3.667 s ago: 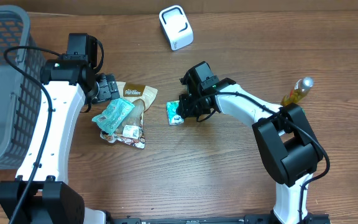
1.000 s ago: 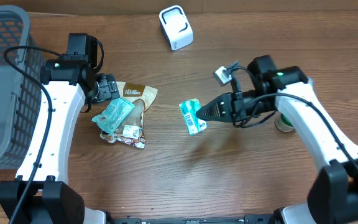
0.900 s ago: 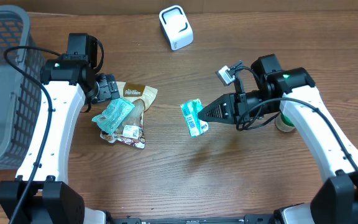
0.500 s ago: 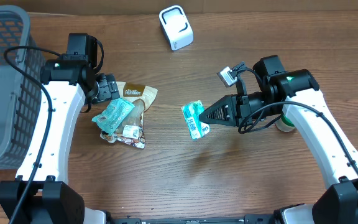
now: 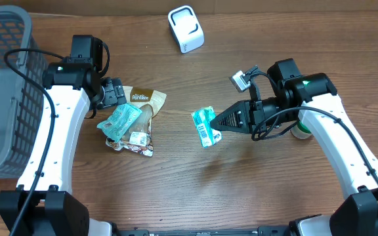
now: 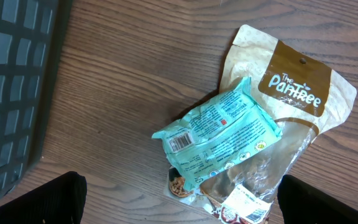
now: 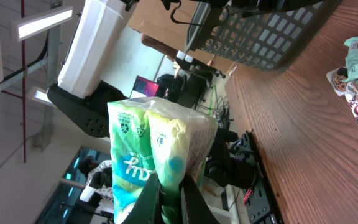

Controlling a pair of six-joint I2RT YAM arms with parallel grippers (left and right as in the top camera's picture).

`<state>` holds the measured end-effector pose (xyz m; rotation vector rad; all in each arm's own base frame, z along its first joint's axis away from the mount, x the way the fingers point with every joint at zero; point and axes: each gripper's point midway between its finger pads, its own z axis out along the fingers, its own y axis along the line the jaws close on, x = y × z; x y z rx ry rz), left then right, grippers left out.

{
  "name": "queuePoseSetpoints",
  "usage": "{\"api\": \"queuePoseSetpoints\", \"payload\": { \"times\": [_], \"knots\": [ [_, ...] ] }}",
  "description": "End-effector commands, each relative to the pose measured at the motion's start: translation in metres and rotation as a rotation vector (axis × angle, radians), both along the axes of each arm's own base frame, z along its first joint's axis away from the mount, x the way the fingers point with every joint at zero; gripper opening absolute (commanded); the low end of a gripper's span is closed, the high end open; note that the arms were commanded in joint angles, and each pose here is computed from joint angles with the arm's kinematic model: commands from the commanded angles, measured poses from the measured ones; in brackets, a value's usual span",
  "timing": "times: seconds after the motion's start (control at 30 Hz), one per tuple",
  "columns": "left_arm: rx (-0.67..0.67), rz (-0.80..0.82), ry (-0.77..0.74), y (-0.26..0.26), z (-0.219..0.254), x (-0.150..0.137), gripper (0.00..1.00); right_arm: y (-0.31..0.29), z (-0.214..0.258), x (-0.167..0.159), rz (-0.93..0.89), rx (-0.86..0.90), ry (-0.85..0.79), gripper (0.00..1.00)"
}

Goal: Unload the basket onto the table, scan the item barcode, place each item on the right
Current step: 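Lift the tissue pack with the right gripper and rotate it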

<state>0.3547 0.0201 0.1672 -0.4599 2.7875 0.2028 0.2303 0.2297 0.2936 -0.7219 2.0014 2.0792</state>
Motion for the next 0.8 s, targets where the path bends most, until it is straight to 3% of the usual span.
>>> {"api": "queuePoseSetpoints", "payload": {
  "times": [0.0,0.77],
  "knots": [
    [-0.001,0.007,-0.007,-0.0009,0.0017,0.0021,1.00,-0.0022,0.0124,-0.0040,-0.003,0.041,-0.026,0.04],
    [-0.001,0.007,-0.007,-0.0009,0.0017,0.0021,1.00,-0.0019,0.0126,-0.0024,-0.003,0.047,-0.048,0.04]
  ]
}}
